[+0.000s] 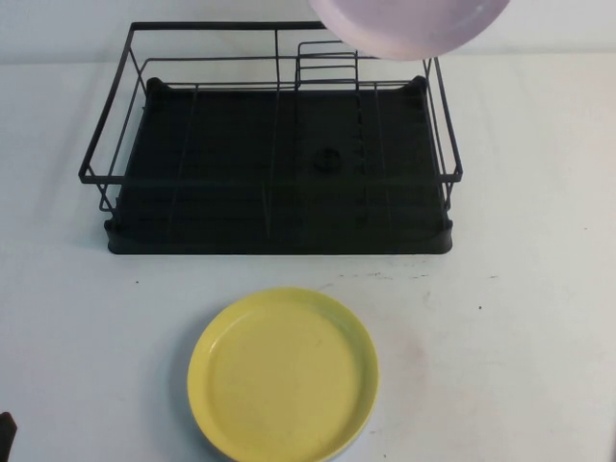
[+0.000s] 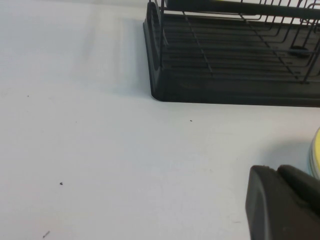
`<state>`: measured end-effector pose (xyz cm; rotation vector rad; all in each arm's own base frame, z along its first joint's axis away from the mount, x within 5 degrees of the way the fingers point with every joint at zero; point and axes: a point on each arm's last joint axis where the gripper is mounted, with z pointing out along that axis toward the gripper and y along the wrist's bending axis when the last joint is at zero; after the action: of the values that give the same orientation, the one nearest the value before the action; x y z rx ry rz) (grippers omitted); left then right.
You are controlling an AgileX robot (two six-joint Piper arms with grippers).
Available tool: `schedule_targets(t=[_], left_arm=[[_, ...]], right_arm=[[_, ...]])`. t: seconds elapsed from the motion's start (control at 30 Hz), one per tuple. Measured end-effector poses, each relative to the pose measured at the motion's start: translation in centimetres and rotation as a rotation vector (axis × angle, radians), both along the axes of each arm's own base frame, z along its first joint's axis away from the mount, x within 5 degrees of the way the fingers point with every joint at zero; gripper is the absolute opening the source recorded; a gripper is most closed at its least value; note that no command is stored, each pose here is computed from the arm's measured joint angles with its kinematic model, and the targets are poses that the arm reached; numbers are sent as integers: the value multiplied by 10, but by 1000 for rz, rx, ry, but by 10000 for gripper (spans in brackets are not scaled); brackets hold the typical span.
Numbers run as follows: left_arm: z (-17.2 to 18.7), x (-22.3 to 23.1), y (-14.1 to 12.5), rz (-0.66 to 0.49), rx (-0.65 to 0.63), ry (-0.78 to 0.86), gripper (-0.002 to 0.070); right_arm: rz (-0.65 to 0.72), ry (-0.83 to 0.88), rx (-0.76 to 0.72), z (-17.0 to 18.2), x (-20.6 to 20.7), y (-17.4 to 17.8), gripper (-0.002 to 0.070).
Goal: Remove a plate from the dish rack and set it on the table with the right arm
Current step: Place the plate from the table
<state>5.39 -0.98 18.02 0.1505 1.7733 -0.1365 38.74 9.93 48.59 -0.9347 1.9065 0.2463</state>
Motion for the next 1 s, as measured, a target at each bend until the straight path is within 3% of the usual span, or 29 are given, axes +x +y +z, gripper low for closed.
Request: schedule_targets(t=[0.2,0.43,0.57,0.7,1.0], left_arm=[[0,0,0,0,0,0,-4],[0,0,0,0,0,0,-4],[0,0,0,0,0,0,-4],[0,0,0,0,0,0,-4],[0,0,0,0,0,0,-4]], right_arm=[[-52,41,0,20,-49,-11,39],[-106,101,21,-3,-109,-9,39],[-139,159,105,-31,-151,-3,39],[-191,320,179,-74,-183,2,38],[-263,683,197,-157,-195,41,38]])
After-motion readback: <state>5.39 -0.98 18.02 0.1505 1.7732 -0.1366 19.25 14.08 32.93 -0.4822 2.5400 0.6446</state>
